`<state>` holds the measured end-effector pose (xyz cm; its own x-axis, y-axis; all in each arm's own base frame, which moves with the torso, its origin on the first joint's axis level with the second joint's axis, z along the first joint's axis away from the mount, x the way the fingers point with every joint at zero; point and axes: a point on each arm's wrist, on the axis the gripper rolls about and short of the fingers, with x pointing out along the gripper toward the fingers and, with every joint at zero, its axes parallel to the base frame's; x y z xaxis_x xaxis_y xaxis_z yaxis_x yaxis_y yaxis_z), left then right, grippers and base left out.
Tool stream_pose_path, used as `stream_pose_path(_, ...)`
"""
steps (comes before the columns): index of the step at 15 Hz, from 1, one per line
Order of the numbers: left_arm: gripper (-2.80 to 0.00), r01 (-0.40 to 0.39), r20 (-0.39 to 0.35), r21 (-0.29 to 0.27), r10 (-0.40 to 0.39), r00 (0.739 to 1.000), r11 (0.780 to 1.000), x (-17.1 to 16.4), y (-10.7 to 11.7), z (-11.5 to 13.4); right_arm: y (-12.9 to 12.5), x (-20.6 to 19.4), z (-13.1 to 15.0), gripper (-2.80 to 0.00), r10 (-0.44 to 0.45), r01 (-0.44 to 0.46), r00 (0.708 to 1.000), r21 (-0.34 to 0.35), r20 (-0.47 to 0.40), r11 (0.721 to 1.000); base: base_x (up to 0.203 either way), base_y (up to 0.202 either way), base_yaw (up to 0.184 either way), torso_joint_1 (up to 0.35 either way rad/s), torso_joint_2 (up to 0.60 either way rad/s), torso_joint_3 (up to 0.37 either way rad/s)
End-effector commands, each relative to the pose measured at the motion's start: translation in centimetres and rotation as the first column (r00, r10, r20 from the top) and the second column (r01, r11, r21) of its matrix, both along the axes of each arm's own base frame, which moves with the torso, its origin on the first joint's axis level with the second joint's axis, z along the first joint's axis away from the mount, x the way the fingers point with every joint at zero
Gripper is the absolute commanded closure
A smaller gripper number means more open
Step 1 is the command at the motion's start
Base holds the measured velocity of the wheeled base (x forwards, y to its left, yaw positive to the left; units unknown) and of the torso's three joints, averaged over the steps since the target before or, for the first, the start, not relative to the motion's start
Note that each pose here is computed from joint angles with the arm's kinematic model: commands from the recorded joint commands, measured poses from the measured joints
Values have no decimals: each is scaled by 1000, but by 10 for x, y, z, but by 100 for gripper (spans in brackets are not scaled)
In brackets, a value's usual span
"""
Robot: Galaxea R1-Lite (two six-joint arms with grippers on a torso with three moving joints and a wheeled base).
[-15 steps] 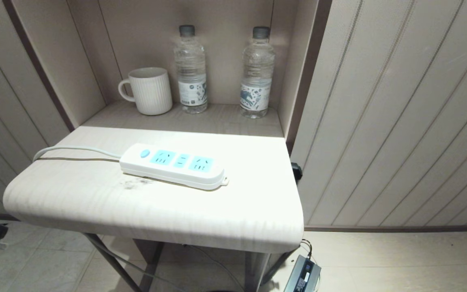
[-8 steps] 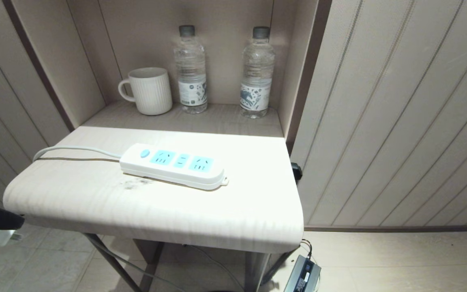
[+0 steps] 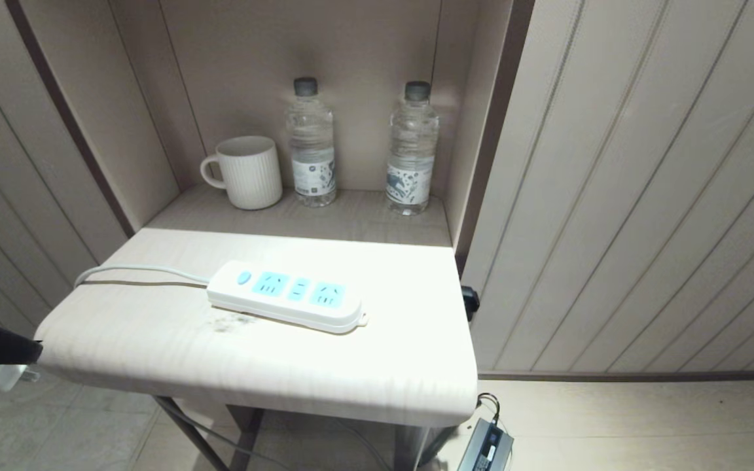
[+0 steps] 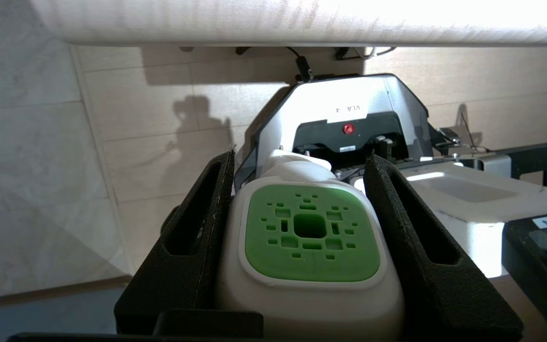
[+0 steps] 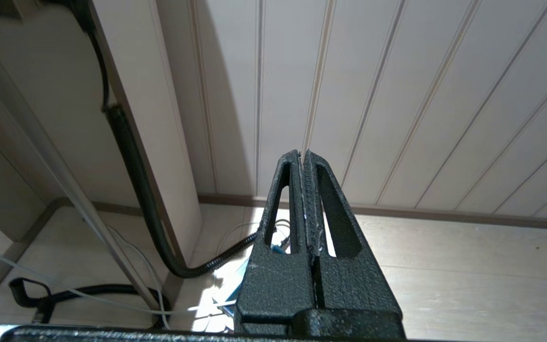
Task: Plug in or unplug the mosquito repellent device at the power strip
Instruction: Insert the plug into the socket
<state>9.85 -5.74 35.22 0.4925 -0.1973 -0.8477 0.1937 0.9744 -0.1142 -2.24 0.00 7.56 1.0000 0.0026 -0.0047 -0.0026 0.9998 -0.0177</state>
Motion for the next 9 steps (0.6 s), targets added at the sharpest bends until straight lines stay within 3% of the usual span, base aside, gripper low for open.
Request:
stream_pose_path(1, 0, -1, 0, -1, 1, 1000, 1000, -4, 2, 1, 0, 0, 0, 0, 1, -1, 1000, -1, 0, 1000, 0, 0, 0, 146, -442, -283)
stream_pose_path(6, 0, 5, -30, 16, -4, 1000, 1000, 9, -5, -3, 0, 0, 0, 0, 1, -1, 1000, -4, -1, 1000, 0, 0, 0, 179, -467, -289)
stream_pose_path(9, 0, 40, -95, 39, -36, 995, 998, 28, -23, -13, 0, 0, 0, 0, 2, -2, 1000, -4, 0, 1000, 0, 0, 0, 203, -478, -280)
